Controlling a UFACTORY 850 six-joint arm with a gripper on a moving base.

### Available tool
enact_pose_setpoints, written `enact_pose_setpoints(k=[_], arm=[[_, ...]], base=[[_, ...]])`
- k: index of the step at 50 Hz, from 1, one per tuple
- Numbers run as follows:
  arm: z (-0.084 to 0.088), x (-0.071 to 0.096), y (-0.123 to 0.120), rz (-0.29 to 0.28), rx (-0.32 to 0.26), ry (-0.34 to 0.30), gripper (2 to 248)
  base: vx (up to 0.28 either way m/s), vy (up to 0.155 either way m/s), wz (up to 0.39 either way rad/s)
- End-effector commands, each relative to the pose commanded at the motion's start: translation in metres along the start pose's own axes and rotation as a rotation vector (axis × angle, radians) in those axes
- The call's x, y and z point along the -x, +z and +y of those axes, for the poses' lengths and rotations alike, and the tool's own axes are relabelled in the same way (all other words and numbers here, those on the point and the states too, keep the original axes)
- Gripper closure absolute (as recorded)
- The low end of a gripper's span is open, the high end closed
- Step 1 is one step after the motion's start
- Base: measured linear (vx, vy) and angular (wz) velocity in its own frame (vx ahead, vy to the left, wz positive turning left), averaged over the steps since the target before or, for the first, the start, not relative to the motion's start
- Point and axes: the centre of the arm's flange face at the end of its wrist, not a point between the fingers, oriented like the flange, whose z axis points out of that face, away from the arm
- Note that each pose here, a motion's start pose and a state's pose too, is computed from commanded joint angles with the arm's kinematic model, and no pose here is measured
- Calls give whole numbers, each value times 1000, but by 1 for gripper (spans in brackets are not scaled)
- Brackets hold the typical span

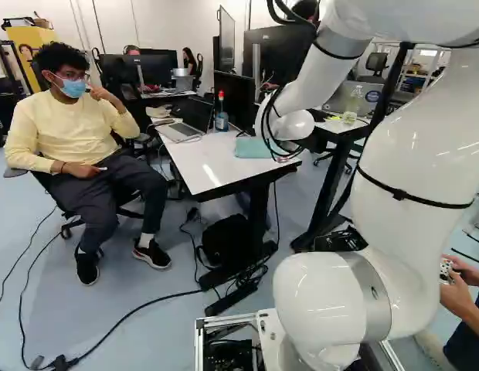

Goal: Clean the table with the green towel

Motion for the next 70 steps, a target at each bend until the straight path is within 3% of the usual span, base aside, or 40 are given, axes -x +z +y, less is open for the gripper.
enact_pose_setpoints(k=[70], arm=[[-10, -28, 125, -243, -7, 13, 3]], base=[[0, 0, 0]])
